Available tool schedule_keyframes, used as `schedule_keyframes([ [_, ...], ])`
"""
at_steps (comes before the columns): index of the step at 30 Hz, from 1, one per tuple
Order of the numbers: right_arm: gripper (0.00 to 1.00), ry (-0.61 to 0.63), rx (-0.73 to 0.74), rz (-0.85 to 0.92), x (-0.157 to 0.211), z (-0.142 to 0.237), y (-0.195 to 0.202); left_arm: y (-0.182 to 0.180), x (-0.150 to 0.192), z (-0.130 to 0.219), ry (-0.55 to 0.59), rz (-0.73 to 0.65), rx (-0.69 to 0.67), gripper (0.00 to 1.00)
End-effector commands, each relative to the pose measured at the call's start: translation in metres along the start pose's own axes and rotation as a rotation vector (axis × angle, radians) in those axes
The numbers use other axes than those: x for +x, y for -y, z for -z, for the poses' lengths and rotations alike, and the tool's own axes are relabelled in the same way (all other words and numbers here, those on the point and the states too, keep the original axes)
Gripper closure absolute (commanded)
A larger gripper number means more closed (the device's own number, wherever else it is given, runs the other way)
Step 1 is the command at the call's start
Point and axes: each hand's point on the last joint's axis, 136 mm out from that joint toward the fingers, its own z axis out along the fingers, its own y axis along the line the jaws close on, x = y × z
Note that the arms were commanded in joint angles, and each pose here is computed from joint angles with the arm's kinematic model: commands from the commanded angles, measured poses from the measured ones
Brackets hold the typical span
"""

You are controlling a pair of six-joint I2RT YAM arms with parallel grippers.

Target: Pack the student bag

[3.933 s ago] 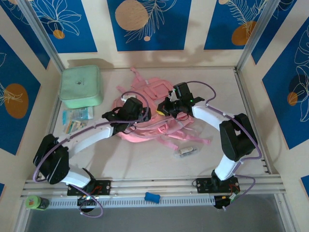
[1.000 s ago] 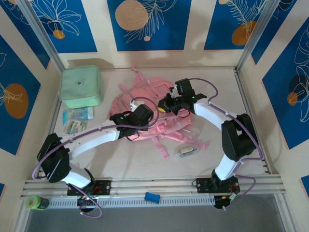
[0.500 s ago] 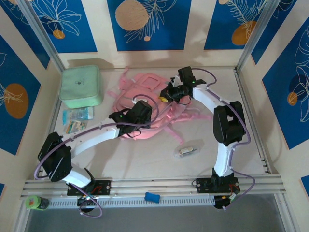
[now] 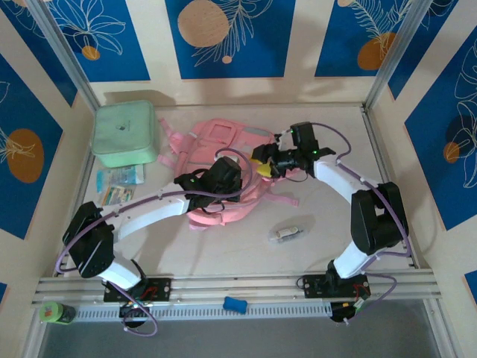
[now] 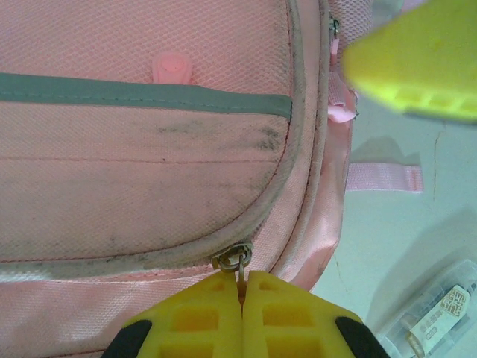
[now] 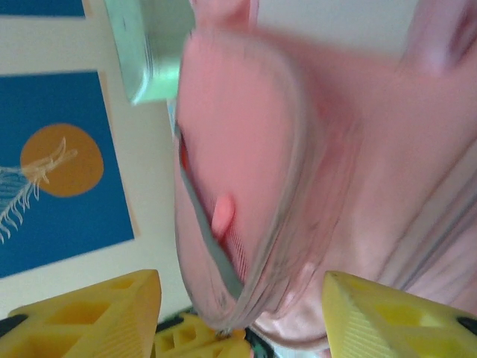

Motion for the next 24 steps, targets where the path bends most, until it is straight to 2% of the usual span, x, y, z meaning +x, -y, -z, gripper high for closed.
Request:
schedule_keyframes([
  [1,0.40,-0.035,-0.061,0.000,0.015,-0.007,-0.018,0.013,-0.007,0.003,0.023,-0.029,0.059,1.00],
  [5,0.41,-0.040,-0.061,0.003,0.019,-0.022,-0.023,0.016,-0.008,0.007,0.039,-0.039,0.081,1.00],
  [8,0.46,-0.029,-0.051,0.004,0.017,-0.031,-0.020,0.015,-0.008,0.008,0.037,-0.057,0.077,1.00],
  [14,0.69,0.007,0.032,0.032,0.003,-0.034,-0.009,0.005,-0.005,0.013,0.041,-0.080,0.051,1.00],
  [17,0.84,0.025,0.058,0.053,0.000,-0.030,-0.007,-0.009,-0.001,0.013,0.017,-0.072,0.006,1.00],
  [24,1.00,0.034,0.086,0.081,-0.002,-0.020,-0.002,-0.029,0.005,0.015,-0.008,-0.065,-0.027,1.00],
])
